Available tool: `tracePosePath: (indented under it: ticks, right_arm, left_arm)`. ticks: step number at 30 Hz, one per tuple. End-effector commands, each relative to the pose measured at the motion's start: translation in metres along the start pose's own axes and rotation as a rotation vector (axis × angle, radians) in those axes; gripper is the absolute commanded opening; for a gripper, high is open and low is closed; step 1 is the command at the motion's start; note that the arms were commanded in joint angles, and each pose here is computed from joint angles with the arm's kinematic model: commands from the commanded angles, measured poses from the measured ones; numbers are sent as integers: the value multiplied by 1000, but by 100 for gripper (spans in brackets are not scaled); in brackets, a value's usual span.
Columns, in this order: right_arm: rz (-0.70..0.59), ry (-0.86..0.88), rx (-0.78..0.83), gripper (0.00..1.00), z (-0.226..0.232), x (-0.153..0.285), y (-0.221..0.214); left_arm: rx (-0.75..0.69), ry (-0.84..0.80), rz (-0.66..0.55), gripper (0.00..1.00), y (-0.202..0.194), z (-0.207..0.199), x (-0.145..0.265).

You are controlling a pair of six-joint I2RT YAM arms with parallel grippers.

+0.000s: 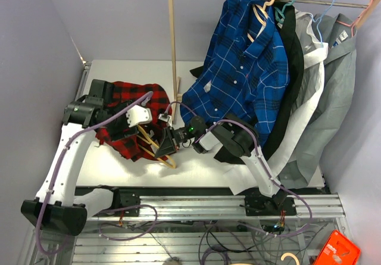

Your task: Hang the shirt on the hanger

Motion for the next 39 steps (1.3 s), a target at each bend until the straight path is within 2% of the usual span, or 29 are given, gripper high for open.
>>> tracePosePath:
  ticks: [1, 5, 7, 10, 14, 18, 26, 32, 39]
  right_arm:
    - [-4, 115, 327, 0, 25, 3, 9]
    - [2, 110, 324, 0, 22, 6, 9]
    - [-2, 103, 314, 0, 21, 9, 9]
    - [-9, 97, 315, 0, 20, 12, 10]
    - [-17, 92, 315, 0, 20, 15, 12]
    - [-17, 91, 317, 0, 21, 16, 14]
    - [-17, 94, 312, 0, 21, 15, 15]
    - [-9, 100, 312, 0, 25, 13, 15]
    - [-18, 100, 308, 0, 25, 12, 15]
  left_arm:
    - [-156, 11, -147, 73, 6, 29, 0]
    - [-205, -1, -229, 73, -15, 57, 11]
    - [-196, -67, -220, 72, -25, 63, 9]
    - [-154, -137, -222, 72, -33, 64, 5]
    - [-196, -181, -246, 72, -40, 48, -7]
    - [-209, -221, -283, 72, -43, 39, -19]
    - [-150, -269, -385, 69, -37, 56, -39]
    - [-129, -351, -342, 72, -40, 65, -60]
    - [-73, -399, -361, 75, -33, 73, -75]
Point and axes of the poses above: each gripper's point midway between its finger pads, its own x axis back along the fingers, its own z axis along the line the jaws close on, y = z × x, the point moved 8 cm from there along x, back along the fingers, and after that the axes turned 3 degrees about x, right-handed, at the moved point
